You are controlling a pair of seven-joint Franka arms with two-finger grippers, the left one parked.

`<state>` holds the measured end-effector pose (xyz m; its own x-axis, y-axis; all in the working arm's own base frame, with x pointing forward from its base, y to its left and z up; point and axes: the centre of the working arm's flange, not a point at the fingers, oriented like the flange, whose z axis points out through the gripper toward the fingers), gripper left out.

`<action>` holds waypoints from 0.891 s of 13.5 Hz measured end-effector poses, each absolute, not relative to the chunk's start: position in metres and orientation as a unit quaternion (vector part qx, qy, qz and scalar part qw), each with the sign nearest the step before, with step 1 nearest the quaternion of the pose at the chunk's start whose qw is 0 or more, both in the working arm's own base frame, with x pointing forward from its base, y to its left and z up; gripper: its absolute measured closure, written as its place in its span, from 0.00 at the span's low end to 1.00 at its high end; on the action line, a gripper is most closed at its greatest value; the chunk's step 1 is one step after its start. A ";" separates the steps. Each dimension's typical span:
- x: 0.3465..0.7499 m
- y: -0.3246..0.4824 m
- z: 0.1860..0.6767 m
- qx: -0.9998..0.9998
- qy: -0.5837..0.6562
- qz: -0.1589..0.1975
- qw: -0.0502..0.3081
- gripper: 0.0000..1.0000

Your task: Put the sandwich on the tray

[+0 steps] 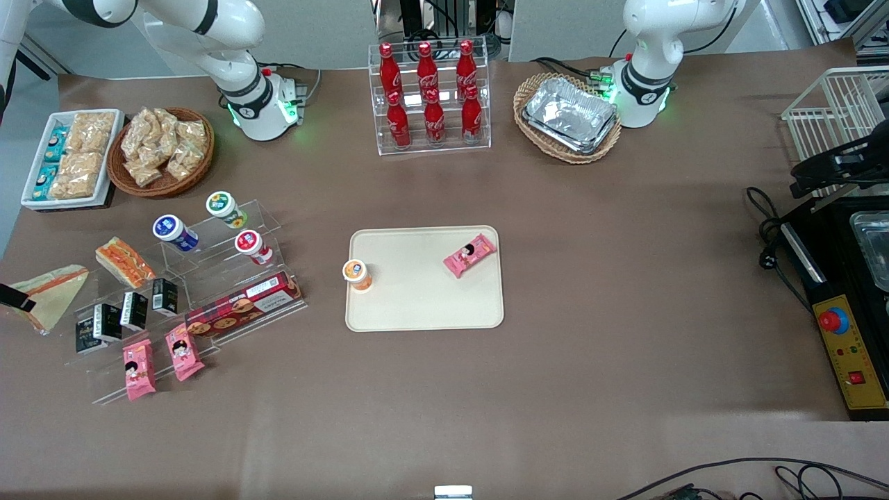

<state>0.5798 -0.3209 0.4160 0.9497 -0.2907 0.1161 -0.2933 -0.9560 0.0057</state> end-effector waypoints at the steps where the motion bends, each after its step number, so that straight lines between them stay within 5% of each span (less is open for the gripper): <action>1: 0.578 -0.326 0.411 0.988 -0.146 0.057 0.009 0.00; 12: 0.572 -0.338 0.384 0.987 -0.153 0.053 0.011 0.00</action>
<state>0.5715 -0.3376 0.3843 0.9475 -0.3007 0.1088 -0.3031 -0.9529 0.0059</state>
